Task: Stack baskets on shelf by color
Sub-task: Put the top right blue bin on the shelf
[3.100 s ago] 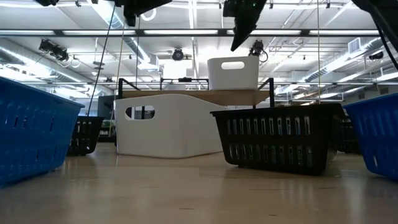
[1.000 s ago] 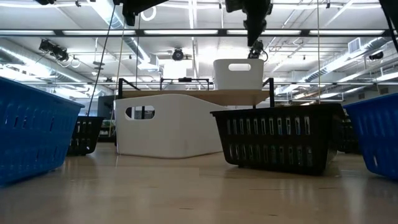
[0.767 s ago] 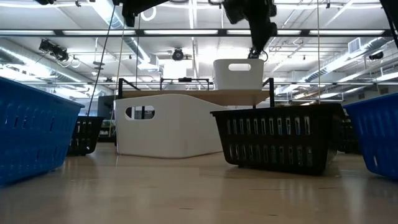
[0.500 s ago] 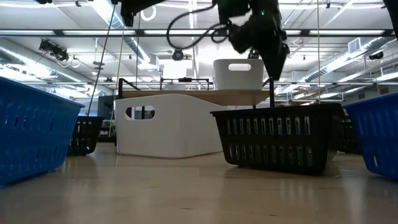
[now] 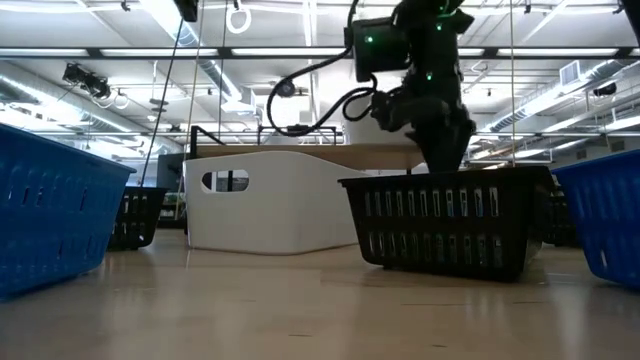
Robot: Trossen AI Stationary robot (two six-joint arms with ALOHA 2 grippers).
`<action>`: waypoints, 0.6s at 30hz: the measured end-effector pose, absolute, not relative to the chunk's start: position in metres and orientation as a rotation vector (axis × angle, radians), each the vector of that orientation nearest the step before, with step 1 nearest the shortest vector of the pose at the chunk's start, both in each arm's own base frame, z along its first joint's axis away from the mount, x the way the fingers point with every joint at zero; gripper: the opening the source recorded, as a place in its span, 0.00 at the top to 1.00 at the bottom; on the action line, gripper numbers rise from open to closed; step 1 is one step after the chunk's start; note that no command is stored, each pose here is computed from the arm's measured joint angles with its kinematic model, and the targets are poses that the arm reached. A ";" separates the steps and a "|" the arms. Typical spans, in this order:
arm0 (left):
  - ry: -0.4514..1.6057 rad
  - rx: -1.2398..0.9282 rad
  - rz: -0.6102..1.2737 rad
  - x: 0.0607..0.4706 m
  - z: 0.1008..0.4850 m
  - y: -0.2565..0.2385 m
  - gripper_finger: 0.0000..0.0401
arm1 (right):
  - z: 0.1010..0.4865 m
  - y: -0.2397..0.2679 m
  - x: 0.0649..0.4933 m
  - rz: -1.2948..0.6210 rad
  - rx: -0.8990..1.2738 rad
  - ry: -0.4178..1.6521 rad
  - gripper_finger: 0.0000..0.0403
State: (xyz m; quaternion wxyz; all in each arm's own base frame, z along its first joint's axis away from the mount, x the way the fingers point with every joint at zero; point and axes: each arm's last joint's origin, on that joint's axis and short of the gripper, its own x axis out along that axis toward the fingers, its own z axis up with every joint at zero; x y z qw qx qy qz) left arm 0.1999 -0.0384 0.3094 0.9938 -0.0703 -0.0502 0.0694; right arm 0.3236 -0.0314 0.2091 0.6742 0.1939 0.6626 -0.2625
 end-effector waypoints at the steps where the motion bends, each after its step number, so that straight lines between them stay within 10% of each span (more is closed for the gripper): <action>1: -0.103 -0.142 0.133 0.199 0.310 -0.040 0.57 | 0.206 -0.032 0.324 -0.594 0.435 1.473 0.55; 18: -0.077 -0.152 0.048 0.196 0.307 -0.057 0.57 | 0.162 -0.041 0.304 -0.605 0.382 1.520 0.67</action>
